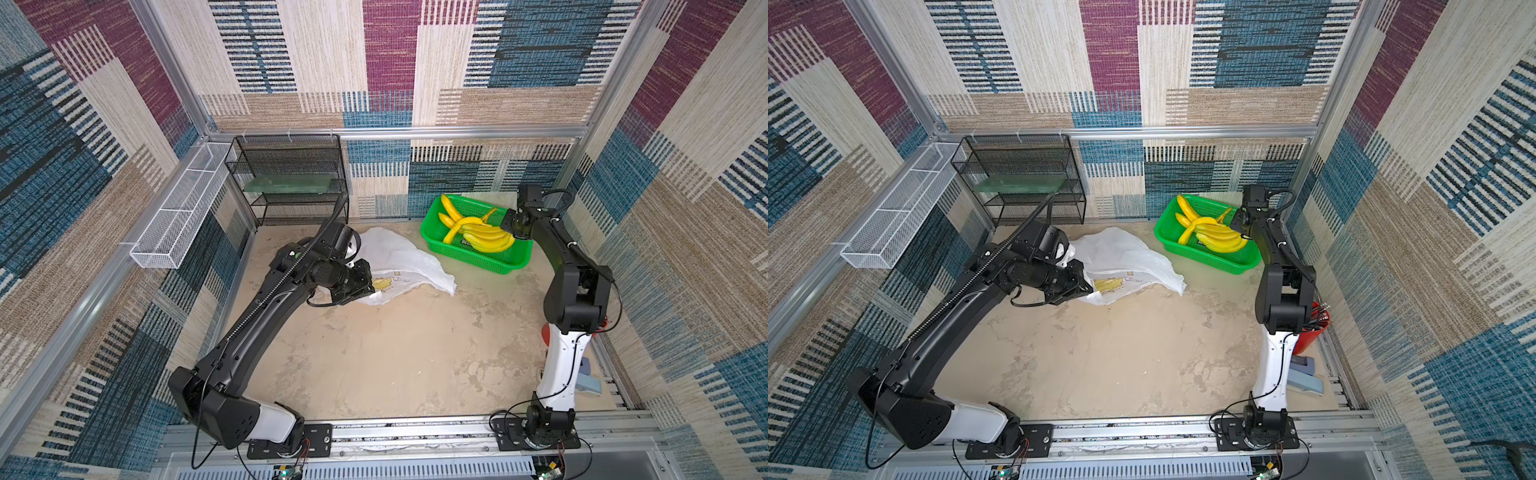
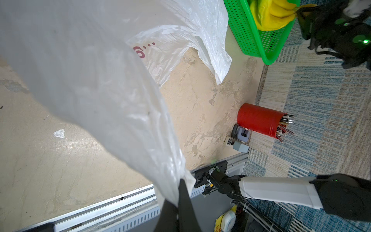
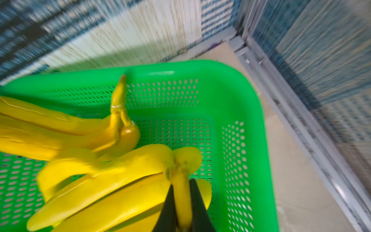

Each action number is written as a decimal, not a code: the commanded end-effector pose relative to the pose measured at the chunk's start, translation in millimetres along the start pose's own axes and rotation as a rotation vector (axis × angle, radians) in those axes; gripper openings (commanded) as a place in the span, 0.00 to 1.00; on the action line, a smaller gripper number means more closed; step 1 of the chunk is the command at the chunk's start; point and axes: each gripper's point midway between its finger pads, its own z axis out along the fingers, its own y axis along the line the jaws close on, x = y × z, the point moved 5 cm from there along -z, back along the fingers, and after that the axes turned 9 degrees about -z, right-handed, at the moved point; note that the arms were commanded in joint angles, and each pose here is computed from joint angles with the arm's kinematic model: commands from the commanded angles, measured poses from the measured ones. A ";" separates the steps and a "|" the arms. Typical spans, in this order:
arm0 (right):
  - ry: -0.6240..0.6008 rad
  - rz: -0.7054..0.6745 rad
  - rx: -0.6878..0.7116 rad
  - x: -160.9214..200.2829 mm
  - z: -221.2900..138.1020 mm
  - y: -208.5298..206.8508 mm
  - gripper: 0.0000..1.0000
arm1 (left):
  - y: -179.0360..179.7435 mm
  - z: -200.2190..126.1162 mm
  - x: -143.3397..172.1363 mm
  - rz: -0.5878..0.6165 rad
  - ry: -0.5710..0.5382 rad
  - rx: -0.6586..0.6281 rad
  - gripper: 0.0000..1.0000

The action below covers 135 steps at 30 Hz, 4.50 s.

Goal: Place the banana into a plastic bag & tie a knot
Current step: Pick up the banana from the basket, then place the banana into the plastic bag, then adjust the plastic bag at the center of the board.

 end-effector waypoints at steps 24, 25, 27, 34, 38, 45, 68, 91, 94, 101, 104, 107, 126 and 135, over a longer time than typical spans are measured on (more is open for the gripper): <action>0.020 -0.262 -0.616 165.1 -260.9 157.3 0.00 | 13.4 -1.6 12.1 0.055 0.040 -0.001 0.00; 0.059 -0.271 -0.627 175.2 -259.0 166.7 0.00 | 13.9 -0.9 12.7 0.060 0.045 -0.001 0.00; 0.123 -0.277 -0.637 187.2 -249.9 181.3 0.00 | 13.9 -0.2 13.9 0.074 0.055 0.004 0.00; 0.282 -0.276 -0.510 199.0 -202.4 207.0 0.00 | 13.9 3.6 18.2 0.108 0.092 0.019 0.00; 0.286 -0.225 -0.486 181.8 -183.9 214.6 0.00 | 15.6 6.8 21.8 0.118 0.116 0.021 0.00; 0.247 -0.168 -0.506 168.3 -179.6 233.5 0.00 | 11.1 19.4 26.3 0.130 0.154 0.036 0.00; -0.128 0.043 -0.991 189.7 -198.2 290.7 0.00 | -34.5 -3.1 -6.3 -0.068 0.144 0.353 0.00; -0.217 -0.110 -0.883 190.1 -174.8 324.6 0.00 | -36.8 -34.5 -2.2 -0.159 0.165 0.470 0.00; -0.195 -0.155 -0.881 196.9 -167.8 348.6 0.00 | -34.3 -30.7 -1.4 -0.170 0.174 0.474 0.00; -0.200 -0.094 -0.875 193.5 -130.4 371.4 0.25 | -29.5 -27.8 2.9 -0.176 0.189 0.471 0.00; -0.174 -0.055 -0.818 186.1 -110.9 368.3 0.67 | -30.0 -36.3 4.9 -0.172 0.177 0.473 0.00; -0.168 -0.060 -0.679 174.5 -95.3 350.7 0.93 | -27.5 -49.6 6.5 -0.173 0.152 0.474 0.00; 0.030 -0.021 -0.066 183.7 -185.5 165.5 0.95 | 18.8 -93.1 1.4 -0.222 0.076 0.420 0.00; -0.017 -0.011 -0.056 173.7 -188.7 143.6 0.92 | 2.7 -84.2 -23.6 -0.217 0.099 0.487 0.00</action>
